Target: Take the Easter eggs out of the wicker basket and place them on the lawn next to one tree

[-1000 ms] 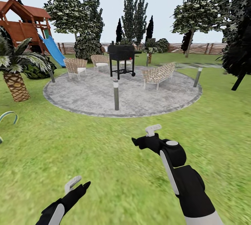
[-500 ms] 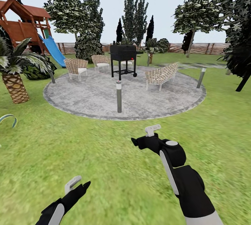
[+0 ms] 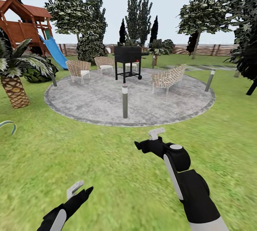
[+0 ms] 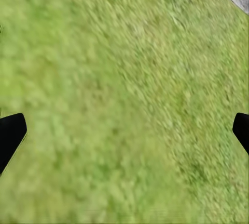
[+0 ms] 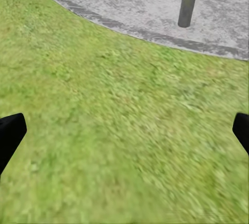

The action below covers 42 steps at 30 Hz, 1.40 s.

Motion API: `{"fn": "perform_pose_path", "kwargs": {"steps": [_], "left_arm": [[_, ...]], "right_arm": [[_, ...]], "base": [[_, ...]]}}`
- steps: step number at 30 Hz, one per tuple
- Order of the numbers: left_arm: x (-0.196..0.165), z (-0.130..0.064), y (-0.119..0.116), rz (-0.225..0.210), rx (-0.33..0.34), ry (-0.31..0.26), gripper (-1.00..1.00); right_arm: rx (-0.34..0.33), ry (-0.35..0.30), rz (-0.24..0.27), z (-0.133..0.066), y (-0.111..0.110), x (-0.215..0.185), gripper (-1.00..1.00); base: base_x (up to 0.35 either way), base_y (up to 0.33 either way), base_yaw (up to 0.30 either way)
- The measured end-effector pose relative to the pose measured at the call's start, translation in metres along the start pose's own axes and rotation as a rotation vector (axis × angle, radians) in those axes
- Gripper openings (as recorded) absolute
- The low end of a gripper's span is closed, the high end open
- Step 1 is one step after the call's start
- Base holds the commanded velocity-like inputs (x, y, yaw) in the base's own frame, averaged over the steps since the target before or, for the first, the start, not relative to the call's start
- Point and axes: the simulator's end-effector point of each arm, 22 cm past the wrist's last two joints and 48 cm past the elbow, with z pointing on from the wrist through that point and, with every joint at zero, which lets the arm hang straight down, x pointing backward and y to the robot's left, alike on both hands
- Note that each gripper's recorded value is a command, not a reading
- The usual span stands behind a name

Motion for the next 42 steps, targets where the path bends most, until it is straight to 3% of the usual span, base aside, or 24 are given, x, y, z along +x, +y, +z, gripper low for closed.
{"fn": "perform_pose_path", "kwargs": {"steps": [42], "left_arm": [[0.0048, 0.0015, 0.0043, -0.003, -0.016, 0.011, 1.00]], "right_arm": [[-0.010, -0.002, 0.009, 0.0003, 0.0045, -0.0018, 1.00]], "base": [[0.257, 0.186, 0.000]]}}
